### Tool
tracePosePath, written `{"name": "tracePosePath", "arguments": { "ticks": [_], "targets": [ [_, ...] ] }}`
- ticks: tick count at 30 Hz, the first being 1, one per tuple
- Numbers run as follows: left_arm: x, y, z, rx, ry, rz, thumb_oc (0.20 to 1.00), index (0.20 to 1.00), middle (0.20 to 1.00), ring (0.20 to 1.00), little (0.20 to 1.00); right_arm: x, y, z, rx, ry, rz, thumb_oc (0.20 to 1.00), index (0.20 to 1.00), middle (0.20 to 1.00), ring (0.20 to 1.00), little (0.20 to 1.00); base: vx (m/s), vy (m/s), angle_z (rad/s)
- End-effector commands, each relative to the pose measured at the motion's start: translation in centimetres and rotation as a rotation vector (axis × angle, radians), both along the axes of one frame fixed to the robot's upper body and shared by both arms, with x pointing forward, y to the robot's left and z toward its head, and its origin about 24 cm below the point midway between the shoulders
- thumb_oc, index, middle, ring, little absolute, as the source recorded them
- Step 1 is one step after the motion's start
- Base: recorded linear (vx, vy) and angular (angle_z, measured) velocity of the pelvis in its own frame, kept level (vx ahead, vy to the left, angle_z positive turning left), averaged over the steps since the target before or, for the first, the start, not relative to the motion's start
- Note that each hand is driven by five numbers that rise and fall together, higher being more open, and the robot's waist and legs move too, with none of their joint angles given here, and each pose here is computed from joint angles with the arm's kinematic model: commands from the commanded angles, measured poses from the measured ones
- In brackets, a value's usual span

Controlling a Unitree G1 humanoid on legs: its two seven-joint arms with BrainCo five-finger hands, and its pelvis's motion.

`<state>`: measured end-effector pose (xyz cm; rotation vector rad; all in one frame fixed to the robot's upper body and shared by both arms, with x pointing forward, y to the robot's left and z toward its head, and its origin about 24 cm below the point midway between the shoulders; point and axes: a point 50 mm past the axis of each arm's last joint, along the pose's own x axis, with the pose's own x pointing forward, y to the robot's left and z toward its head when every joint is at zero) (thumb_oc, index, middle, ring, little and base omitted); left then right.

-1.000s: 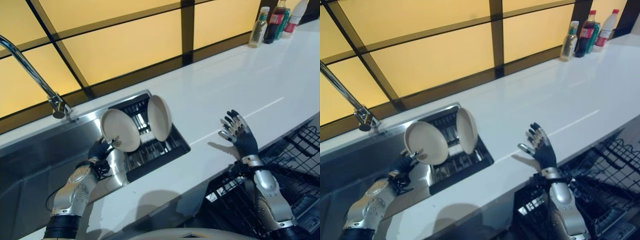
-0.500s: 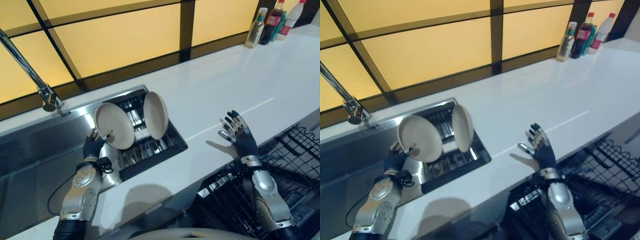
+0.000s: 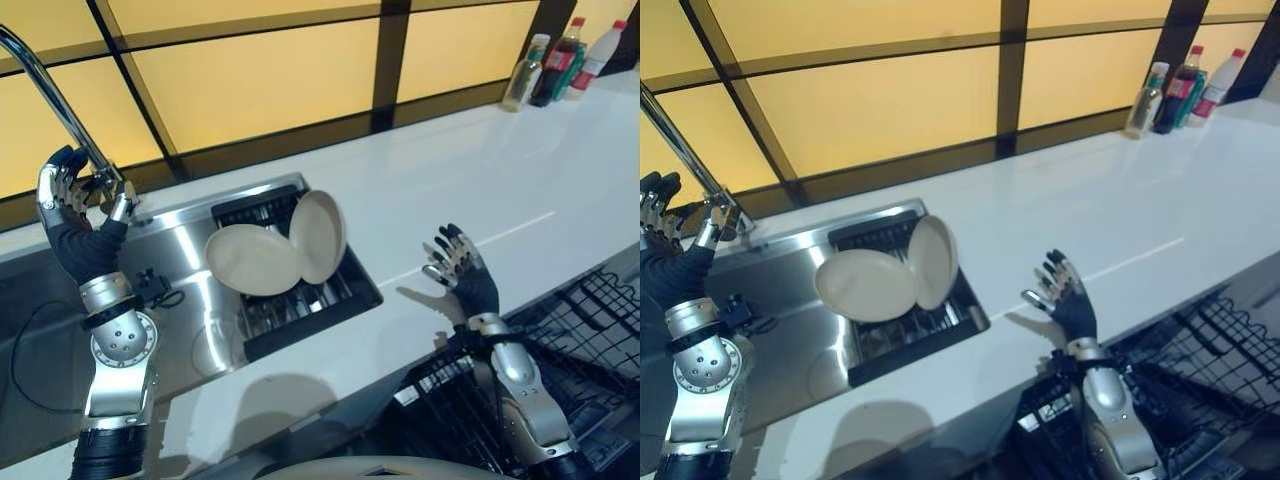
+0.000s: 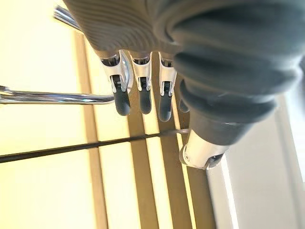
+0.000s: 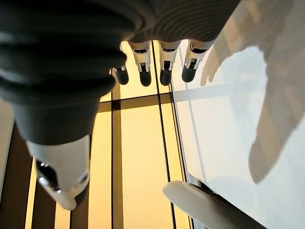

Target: Pick up plates and place into dishwasher.

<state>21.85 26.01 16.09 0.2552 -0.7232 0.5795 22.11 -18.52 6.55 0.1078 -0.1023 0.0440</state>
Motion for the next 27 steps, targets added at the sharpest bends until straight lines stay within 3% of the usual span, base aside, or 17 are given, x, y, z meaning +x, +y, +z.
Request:
{"name": "tracePosePath", "arguments": {
  "ticks": [1,8,9,10,11,18,27],
  "targets": [
    [0.0,-0.4,2.8,0.167,-0.132,-0.018,0.200,0.200,0.200,0.200,0.200,0.4,1.0,3.7,0.046,-0.194,0.049,1.000,1.000,1.000,1.000,1.000,0.00,0.000,0.00],
    [0.1,-0.4,2.5,0.208,-0.084,-0.027,0.200,0.200,0.200,0.200,0.200,0.6,1.0,3.9,0.044,-0.201,0.053,1.000,1.000,1.000,1.000,1.000,0.00,0.000,0.00],
    [0.1,-0.6,2.4,0.241,-0.075,-0.019,0.360,0.360,0.360,0.360,0.360,0.6,1.0,3.9,0.043,-0.201,0.054,1.000,1.000,1.000,1.000,1.000,0.00,0.000,0.00],
    [0.2,-0.6,2.3,0.284,-0.057,-0.001,0.824,0.824,0.824,0.824,0.824,0.6,1.0,3.9,0.041,-0.202,0.056,1.000,1.000,1.000,1.000,1.000,0.00,0.000,0.00],
    [0.4,-0.6,2.1,0.352,-0.016,0.037,1.000,1.000,1.000,1.000,1.000,0.6,0.8,3.9,0.039,-0.203,0.058,1.000,1.000,1.000,1.000,1.000,0.00,0.000,0.00],
    [1.5,2.9,1.4,0.906,0.211,0.300,1.000,1.000,1.000,1.000,1.000,0.8,-0.6,4.3,0.014,-0.196,0.083,1.000,1.000,1.000,1.000,1.000,0.00,0.021,-0.01],
    [2.5,3.4,-1.9,1.191,0.655,0.126,1.000,1.000,1.000,1.000,1.000,0.7,-1.5,4.5,-0.030,-0.183,0.116,1.000,1.000,1.000,1.000,1.000,0.02,0.068,-0.04]
  ]
}}
